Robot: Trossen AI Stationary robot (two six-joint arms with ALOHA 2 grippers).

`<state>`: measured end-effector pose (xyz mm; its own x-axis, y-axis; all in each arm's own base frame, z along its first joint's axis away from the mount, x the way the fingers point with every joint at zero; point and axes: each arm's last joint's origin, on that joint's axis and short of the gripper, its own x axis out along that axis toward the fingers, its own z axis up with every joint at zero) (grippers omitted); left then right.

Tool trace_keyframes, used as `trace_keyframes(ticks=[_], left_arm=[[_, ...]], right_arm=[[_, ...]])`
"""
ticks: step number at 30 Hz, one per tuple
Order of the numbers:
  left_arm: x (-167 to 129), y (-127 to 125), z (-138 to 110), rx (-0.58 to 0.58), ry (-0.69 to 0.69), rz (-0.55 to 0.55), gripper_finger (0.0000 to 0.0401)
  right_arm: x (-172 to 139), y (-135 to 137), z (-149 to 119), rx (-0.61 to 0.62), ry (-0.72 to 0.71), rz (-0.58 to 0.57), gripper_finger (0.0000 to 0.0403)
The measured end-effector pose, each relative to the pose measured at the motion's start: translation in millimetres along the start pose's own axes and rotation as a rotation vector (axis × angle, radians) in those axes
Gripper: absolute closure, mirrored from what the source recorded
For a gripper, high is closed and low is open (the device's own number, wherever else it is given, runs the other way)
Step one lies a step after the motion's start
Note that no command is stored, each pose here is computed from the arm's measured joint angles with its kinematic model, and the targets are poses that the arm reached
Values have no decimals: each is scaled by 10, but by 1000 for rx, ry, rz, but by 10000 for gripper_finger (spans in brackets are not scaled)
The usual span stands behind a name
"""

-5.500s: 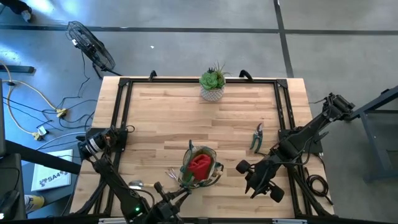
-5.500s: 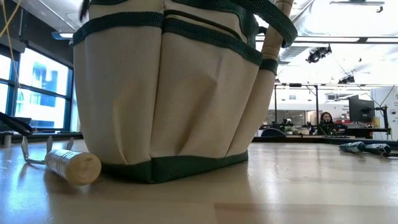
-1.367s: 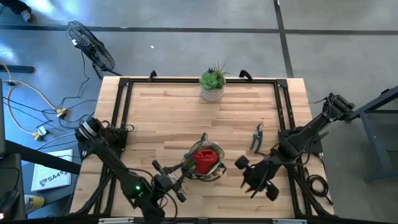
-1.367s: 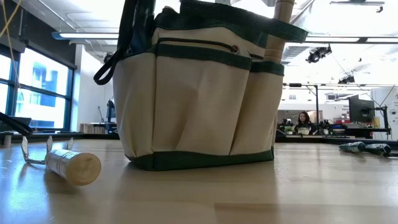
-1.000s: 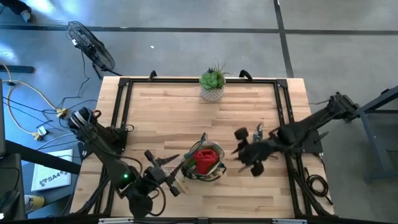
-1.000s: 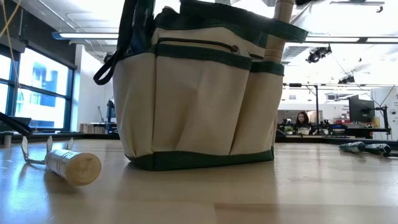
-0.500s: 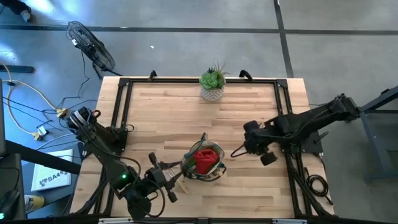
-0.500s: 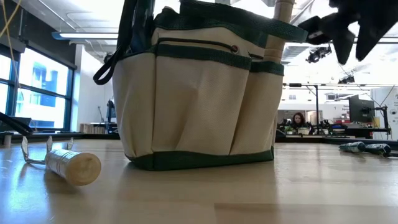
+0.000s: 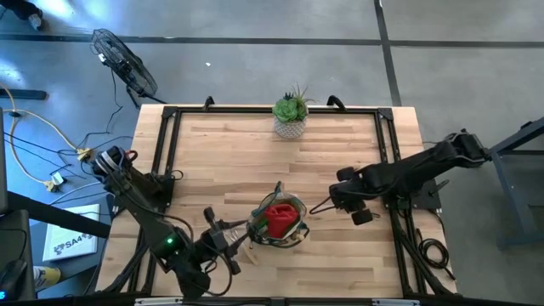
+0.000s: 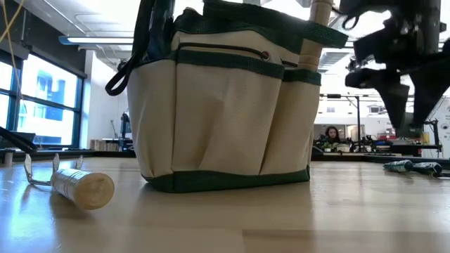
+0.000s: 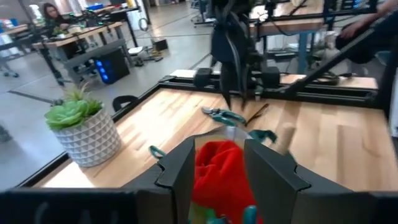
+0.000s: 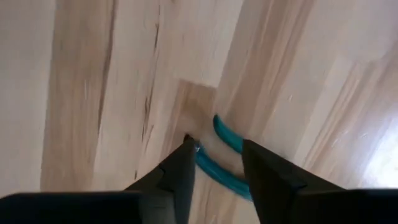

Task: Pick & Place Garden tools in Gardening bag
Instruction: Put the green shear scissors into the white gardening bag

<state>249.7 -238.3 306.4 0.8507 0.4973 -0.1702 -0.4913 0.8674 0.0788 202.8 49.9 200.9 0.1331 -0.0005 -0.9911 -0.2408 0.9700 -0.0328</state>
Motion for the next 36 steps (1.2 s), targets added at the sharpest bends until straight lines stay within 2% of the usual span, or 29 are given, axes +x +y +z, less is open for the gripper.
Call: trace_keyframes(ticks=[3,8,16,19,27,36], left_arm=[[37,22,-9,-11,3,19,265],[143,66,2,-10,-2,65,265],[327,109,2,-21,83,19,265],[334,103,-3,-24,109,-13,265],[319,128,32,-28,94,-2,265],[319,125,25,1,103,-14,265]], right_arm=[[47,-7,-16,-7,20,5,248],[91,-9,-26,-116,35,-11,223],[250,-107,50,-258,79,-18,234],[357,-142,60,-255,139,2,238],[599,-176,69,-252,276,20,236],[795,-260,108,-262,316,55,239]])
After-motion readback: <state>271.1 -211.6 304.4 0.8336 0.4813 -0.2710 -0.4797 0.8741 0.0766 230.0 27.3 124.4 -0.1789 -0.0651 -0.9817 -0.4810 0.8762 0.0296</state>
